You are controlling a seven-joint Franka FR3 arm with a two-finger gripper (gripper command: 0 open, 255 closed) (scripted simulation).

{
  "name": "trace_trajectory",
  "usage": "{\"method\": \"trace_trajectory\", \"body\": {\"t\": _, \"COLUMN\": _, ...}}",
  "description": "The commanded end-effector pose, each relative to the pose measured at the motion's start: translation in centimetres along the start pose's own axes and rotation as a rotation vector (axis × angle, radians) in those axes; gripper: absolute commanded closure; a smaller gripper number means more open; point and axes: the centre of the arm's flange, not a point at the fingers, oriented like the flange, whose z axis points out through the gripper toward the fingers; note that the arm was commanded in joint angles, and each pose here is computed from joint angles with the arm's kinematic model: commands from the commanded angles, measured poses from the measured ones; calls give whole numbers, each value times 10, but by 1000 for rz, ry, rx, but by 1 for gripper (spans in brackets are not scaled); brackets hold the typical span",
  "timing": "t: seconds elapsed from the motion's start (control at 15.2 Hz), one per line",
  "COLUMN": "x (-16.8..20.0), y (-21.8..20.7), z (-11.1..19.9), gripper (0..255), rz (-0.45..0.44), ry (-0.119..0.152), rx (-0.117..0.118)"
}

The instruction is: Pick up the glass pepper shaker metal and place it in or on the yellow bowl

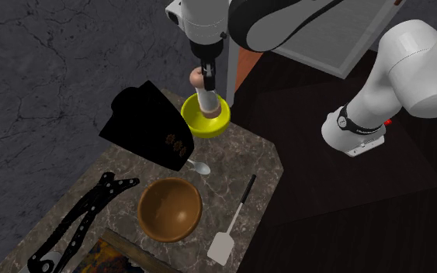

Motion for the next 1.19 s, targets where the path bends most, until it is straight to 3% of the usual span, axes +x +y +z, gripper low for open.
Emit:
{"method": "trace_trajectory", "body": {"t": 0.0, "x": 0, "y": 0, "z": 0, "gripper": 255, "rz": 0, "ry": 0, "rx": 0}}
{"method": "trace_trajectory", "body": {"t": 0.07, "x": 0, "y": 0, "z": 0, "gripper": 0, "rz": 0, "ry": 0, "rx": 0}}
{"method": "trace_trajectory", "body": {"t": 0.4, "x": 0, "y": 0, "z": 0, "gripper": 0, "rz": 0, "ry": 0, "rx": 0}}
{"method": "trace_trajectory", "body": {"t": 0.66, "x": 0, "y": 0, "z": -50, "gripper": 0, "rz": 0, "ry": 0, "rx": 0}}
{"method": "trace_trajectory", "body": {"t": 1.12, "x": 0, "y": 0, "z": -50, "gripper": 0, "rz": 0, "ry": 0, "rx": 0}}
